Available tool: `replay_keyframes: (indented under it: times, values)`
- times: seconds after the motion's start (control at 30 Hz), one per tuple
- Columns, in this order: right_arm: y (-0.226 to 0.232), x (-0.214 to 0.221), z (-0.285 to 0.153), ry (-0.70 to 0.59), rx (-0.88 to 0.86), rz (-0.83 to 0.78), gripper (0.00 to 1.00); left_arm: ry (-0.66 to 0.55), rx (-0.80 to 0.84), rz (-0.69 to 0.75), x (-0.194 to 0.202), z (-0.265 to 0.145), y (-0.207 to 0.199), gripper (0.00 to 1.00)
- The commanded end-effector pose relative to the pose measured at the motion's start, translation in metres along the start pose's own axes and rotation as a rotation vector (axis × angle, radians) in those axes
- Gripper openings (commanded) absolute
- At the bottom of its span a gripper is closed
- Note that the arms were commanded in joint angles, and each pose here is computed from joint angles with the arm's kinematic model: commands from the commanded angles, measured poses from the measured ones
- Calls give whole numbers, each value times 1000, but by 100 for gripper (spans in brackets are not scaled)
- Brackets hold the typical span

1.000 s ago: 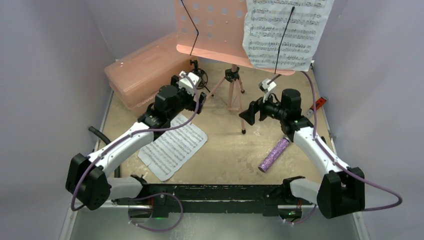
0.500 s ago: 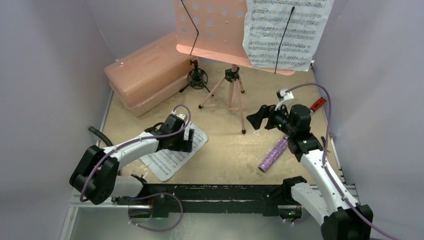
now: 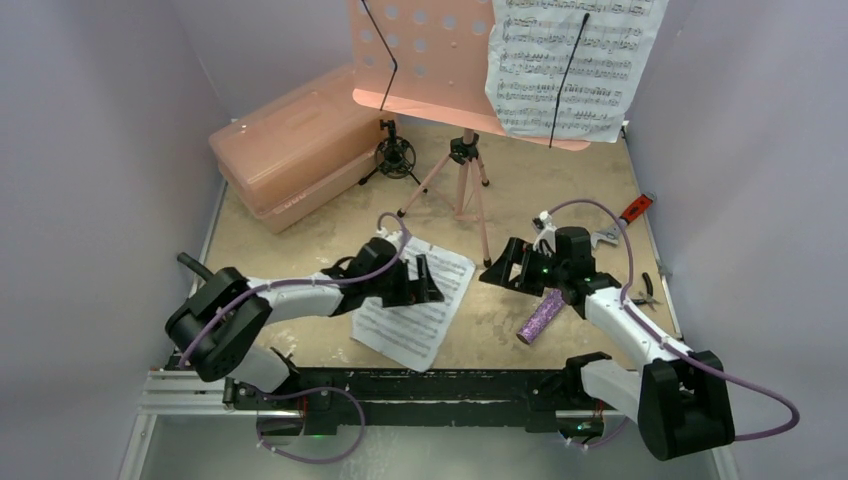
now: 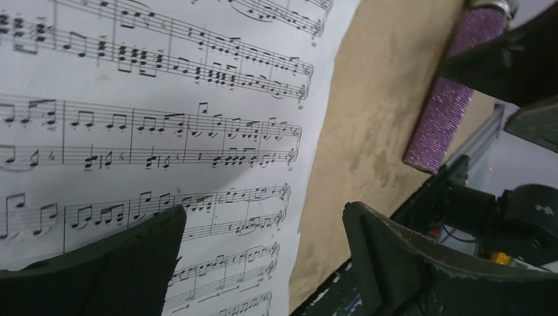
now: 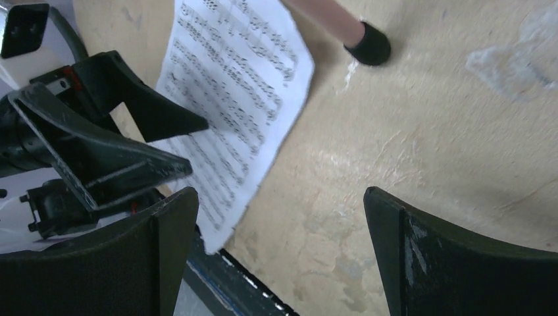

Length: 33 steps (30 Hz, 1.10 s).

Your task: Set up the instrument practice props

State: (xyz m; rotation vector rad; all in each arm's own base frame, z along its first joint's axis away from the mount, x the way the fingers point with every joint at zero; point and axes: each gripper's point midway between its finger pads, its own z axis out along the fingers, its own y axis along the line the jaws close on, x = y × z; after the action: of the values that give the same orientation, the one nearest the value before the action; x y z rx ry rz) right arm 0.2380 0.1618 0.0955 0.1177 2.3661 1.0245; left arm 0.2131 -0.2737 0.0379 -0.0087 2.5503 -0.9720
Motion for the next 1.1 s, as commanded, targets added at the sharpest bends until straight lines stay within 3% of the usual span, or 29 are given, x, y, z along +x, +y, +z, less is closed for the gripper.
replay_keyframes:
  times: [0.0,0.17,0.33,0.53,0.77,1.07]
  values:
    - [10,17,-2,57,-76,38,98,149,24,-61,55,18,-22,89]
    - [-3,32,1,88,-41,82,98,49,46,53,29,8,-55,89]
    - [-14,39,7,119,2,128,96,-26,-120,144,-7,-18,-33,93]
    - [-14,43,21,139,-57,178,88,11,-184,78,-23,-39,20,93]
    - [-21,38,44,135,-108,155,79,133,-151,26,3,-32,46,88]
    - [-6,37,72,205,-198,73,43,172,-53,-8,18,-14,43,84]
